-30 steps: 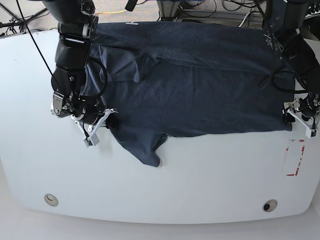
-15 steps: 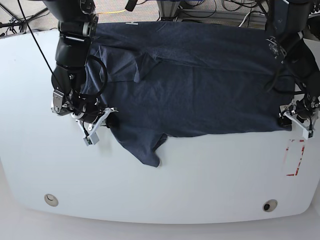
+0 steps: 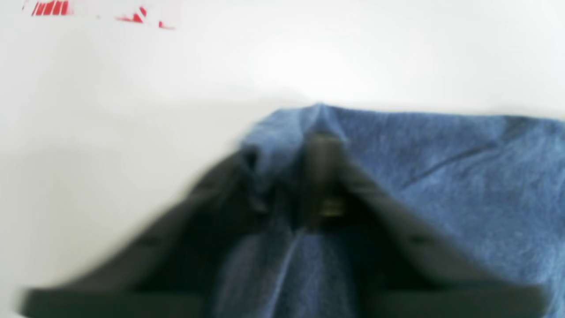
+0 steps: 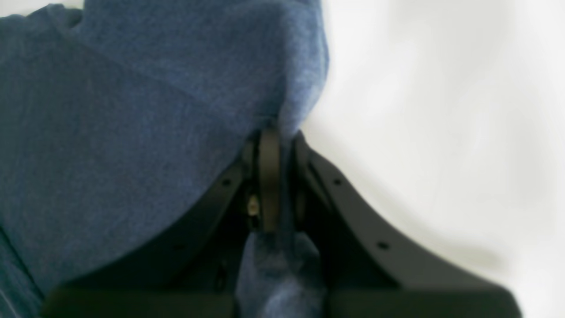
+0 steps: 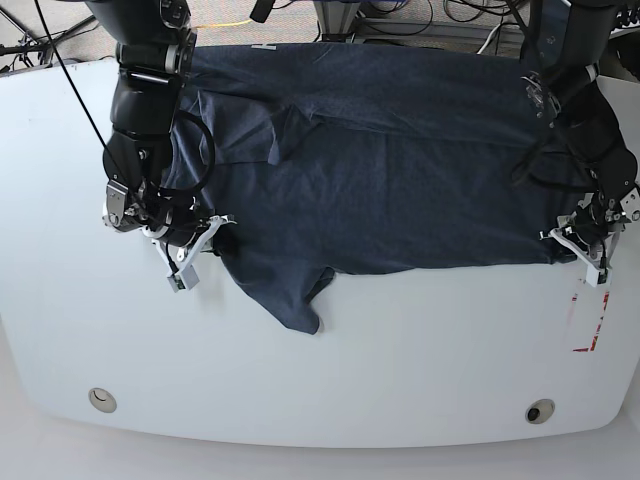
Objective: Fold the T-shirt properly
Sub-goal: 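Fold the grasped edge with both grippers over onto the shirt body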
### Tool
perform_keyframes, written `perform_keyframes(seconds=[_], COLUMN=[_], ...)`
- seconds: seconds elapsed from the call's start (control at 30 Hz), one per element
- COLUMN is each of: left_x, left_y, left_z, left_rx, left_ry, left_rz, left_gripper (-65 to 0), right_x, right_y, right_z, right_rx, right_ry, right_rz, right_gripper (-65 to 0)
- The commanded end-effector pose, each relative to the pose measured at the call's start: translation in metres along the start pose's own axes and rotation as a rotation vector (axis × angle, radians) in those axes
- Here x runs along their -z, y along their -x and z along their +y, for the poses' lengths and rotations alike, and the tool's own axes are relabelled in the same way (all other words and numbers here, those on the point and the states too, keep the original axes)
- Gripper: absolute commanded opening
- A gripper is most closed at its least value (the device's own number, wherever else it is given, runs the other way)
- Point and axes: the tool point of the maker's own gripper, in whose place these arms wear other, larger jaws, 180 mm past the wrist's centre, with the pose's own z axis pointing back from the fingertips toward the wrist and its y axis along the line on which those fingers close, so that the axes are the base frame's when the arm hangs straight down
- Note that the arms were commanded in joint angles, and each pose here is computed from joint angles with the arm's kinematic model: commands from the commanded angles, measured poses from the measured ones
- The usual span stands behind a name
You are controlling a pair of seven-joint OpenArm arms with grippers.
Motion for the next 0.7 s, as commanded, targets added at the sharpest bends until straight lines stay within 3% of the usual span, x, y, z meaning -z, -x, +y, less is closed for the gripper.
perform_keyframes(seconds=[0.0, 0.2, 0.47, 0.67], left_x=[-0.005, -0.018, -0.047, -0.062], left_y=[-0.009, -0.03, -0.059, -0.056], left_z=[0.006, 0.012, 0.018, 0.018], left_rx=[0.022, 0.067, 0.146, 0.186], left_ry=[-0.011, -0.048, -0.14, -0.188], left_rz=[0.003, -0.033, -0.043, -0.022], left_gripper=[-65.0, -65.0, -65.0, -65.0], right_x=[-0.006, -0.023, -0.051, -0.069], right_y=[-0.016, -0.048, -0.072, -0.074], right_z=[-0.005, 0.002, 0.004, 0.006], right_rx=[-0.031, -0.118, -0.232, -0.294], right_ry=[0.016, 0.041, 0.105, 0.151], right_rz=[-0.02, -0.095, -0.088, -0.077], right_gripper=[-65.0, -65.0, -65.0, -65.0])
